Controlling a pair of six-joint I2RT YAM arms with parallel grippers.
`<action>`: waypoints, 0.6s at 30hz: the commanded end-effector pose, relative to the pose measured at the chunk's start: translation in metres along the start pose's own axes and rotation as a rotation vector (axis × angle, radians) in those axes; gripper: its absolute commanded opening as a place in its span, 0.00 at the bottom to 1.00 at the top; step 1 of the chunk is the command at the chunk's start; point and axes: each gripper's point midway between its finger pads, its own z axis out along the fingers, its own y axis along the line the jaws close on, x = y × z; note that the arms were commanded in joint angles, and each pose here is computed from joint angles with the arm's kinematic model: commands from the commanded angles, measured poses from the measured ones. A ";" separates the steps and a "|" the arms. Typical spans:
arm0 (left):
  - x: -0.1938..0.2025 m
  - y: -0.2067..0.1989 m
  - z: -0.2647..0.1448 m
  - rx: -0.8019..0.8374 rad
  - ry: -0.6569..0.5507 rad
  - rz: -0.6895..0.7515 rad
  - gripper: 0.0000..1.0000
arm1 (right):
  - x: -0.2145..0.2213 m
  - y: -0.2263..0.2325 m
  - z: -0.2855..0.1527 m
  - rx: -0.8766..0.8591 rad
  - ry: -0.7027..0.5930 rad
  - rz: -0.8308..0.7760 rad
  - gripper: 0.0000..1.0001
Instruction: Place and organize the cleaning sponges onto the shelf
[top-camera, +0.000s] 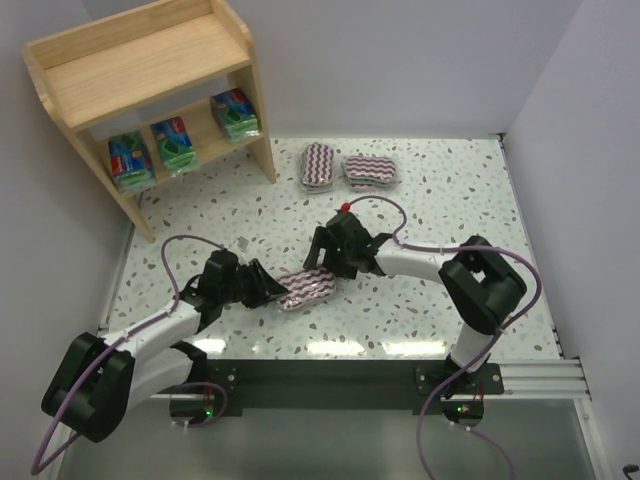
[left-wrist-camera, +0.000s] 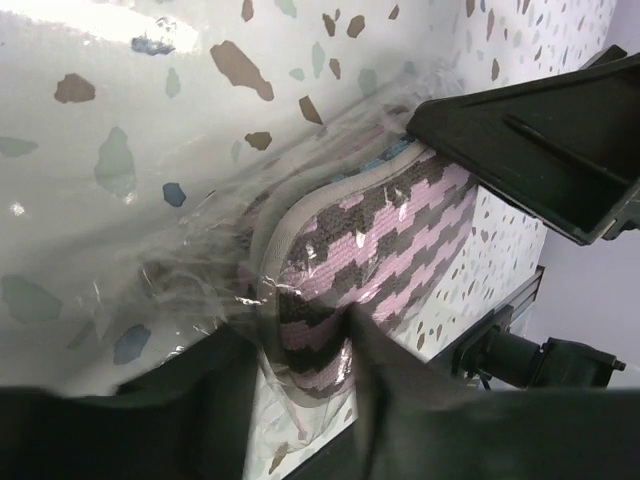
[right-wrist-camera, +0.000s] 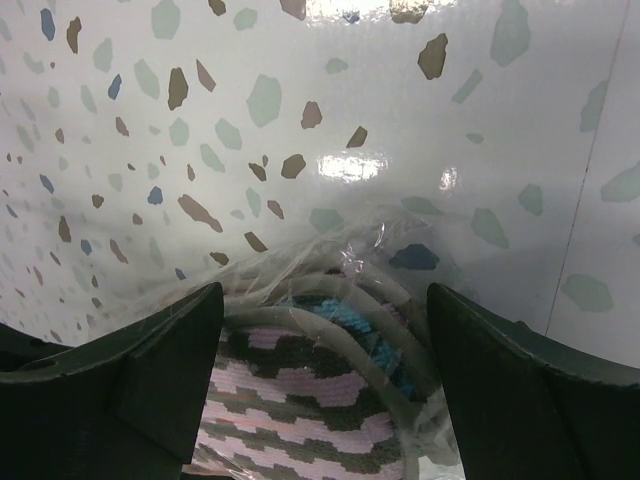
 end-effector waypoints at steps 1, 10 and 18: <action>-0.008 -0.023 0.001 0.105 -0.034 0.044 0.34 | 0.001 0.018 -0.012 -0.078 0.009 -0.044 0.85; -0.011 -0.034 -0.020 0.116 -0.059 0.073 0.00 | -0.034 0.029 -0.052 -0.060 -0.065 -0.069 0.91; -0.067 -0.084 -0.064 0.177 -0.326 -0.031 0.00 | -0.139 -0.025 -0.149 0.075 -0.302 0.027 0.98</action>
